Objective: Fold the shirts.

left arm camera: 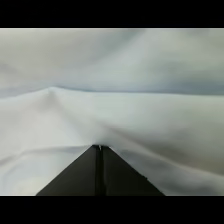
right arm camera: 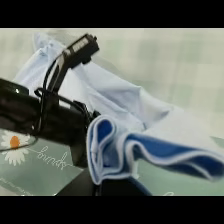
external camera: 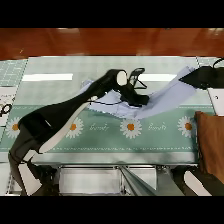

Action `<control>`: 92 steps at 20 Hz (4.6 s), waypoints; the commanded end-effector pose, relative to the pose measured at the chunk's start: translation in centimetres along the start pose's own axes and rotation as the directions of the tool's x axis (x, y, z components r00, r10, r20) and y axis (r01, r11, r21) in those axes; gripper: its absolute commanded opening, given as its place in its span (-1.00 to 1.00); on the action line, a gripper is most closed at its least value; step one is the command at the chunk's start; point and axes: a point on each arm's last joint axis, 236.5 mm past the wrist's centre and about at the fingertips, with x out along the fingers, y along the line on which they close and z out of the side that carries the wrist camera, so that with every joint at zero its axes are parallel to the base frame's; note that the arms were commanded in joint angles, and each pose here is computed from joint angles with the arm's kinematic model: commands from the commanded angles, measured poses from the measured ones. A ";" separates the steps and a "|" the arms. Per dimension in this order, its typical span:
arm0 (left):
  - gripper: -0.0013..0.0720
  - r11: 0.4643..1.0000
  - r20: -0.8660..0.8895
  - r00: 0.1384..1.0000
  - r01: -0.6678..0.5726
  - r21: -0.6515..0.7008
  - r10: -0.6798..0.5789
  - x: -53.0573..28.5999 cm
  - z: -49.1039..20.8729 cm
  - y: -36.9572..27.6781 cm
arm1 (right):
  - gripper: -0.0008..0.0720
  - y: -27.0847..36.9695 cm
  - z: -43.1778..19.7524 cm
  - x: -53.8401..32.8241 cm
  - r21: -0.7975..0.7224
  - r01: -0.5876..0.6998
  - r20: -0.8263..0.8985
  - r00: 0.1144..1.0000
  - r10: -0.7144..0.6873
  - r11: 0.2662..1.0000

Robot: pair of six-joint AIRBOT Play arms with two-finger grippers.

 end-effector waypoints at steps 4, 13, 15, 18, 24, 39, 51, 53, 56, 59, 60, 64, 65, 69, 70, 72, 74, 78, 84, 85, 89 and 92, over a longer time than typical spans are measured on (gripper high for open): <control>-0.92 0.941 0.208 0.921 -0.303 -0.150 0.329 -18.9 2.6 15.0 | -0.92 5.8 1.0 5.6 -0.018 -0.126 -0.001 0.992 0.126 0.992; -0.92 0.747 0.445 0.639 -0.335 -0.573 0.628 -38.7 -14.8 24.8 | -0.92 17.5 1.7 27.0 0.066 -0.388 -0.137 0.909 0.394 0.919; -0.92 0.757 0.479 0.626 -0.299 -0.581 0.615 -38.5 -16.7 23.5 | -0.92 18.6 0.7 30.7 0.109 -0.419 -0.170 0.885 0.432 0.901; -0.92 0.811 0.559 0.640 -0.181 -0.557 0.527 -37.7 -16.3 20.6 | -0.92 19.5 -0.9 34.6 0.175 -0.450 -0.205 0.853 0.479 0.876; -0.92 0.831 0.558 0.675 -0.153 -0.534 0.483 -36.1 -15.3 20.1 | -0.92 20.1 -2.4 37.6 0.201 -0.452 -0.223 0.843 0.489 0.869; -0.92 0.777 0.617 0.545 -0.108 -0.621 0.568 -43.2 -14.2 23.3 | 0.15 -4.4 1.7 9.9 -0.098 0.232 -0.271 0.929 -0.250 0.968; -0.92 0.896 0.543 0.761 -0.111 -0.430 0.355 -29.5 -14.5 17.1 | 0.17 -6.6 -12.0 24.2 0.577 -0.019 -0.149 0.980 0.128 0.817; -0.92 0.897 0.547 0.759 -0.109 -0.429 0.354 -29.4 -14.2 17.1 | 0.17 -4.8 -12.5 26.3 0.573 -0.053 -0.195 0.960 0.199 0.818; -0.92 0.895 0.542 0.762 -0.110 -0.432 0.355 -29.3 -14.2 17.3 | 0.17 -2.9 -12.7 28.4 0.543 -0.075 -0.248 0.937 0.245 0.836; -0.92 0.894 0.542 0.761 -0.110 -0.433 0.356 -29.2 -14.2 17.4 | 0.14 -0.9 -12.2 29.6 0.513 -0.106 -0.272 0.921 0.279 0.852; -0.92 0.894 0.542 0.761 -0.110 -0.434 0.357 -29.2 -14.1 17.4 | 0.13 -0.3 -11.9 29.9 0.502 -0.115 -0.275 0.919 0.284 0.857; -0.92 0.891 0.533 0.766 -0.111 -0.440 0.359 -28.9 -14.0 17.7 | -0.92 2.0 -9.8 29.7 0.430 -0.183 -0.266 0.910 0.318 0.884; -0.92 0.891 0.533 0.766 -0.111 -0.440 0.359 -28.9 -14.0 17.7 | -0.92 2.9 -9.0 29.2 0.394 -0.210 -0.277 0.901 0.334 0.895; -0.92 0.891 0.537 0.763 -0.110 -0.440 0.360 -29.0 -13.9 17.8 | -0.92 5.2 -3.4 26.5 0.215 -0.205 -0.310 0.913 0.265 0.955; -0.92 0.891 0.542 0.759 -0.109 -0.440 0.360 -29.1 -13.8 17.8 | -0.92 6.4 -1.3 25.4 0.176 -0.215 -0.299 0.918 0.260 0.961; -0.92 0.892 0.553 0.750 -0.108 -0.439 0.363 -29.3 -13.6 17.9 | -0.92 8.3 3.2 22.3 0.095 -0.230 -0.252 0.936 0.247 0.969; -0.92 0.892 0.557 0.746 -0.107 -0.439 0.364 -29.4 -13.5 17.9 | -0.92 7.9 7.4 18.6 0.024 -0.163 -0.197 0.966 0.165 0.986; -0.92 0.894 0.562 0.749 -0.091 -0.439 0.352 -29.3 -13.4 17.6 | -0.92 5.6 13.7 9.7 0.005 -0.041 -0.051 0.998 0.041 0.999; -0.92 0.898 0.574 0.754 -0.047 -0.438 0.320 -29.2 -13.1 16.8 | -0.92 -1.7 17.1 -5.1 0.156 0.072 0.200 0.974 -0.103 0.985; -0.92 0.904 0.571 0.756 -0.062 -0.424 0.319 -29.2 -13.2 16.8 | -0.92 -2.6 17.3 -7.5 0.179 0.078 0.242 0.963 -0.120 0.981; -0.92 0.908 0.572 0.755 -0.071 -0.413 0.319 -29.2 -13.1 16.8 | -0.92 -8.0 15.5 -15.0 0.314 0.152 0.296 0.922 -0.249 0.937; -0.92 0.908 0.572 0.755 -0.071 -0.412 0.319 -29.2 -13.1 16.8 | -0.92 -11.8 10.5 -17.0 0.446 0.213 0.165 0.935 -0.314 0.869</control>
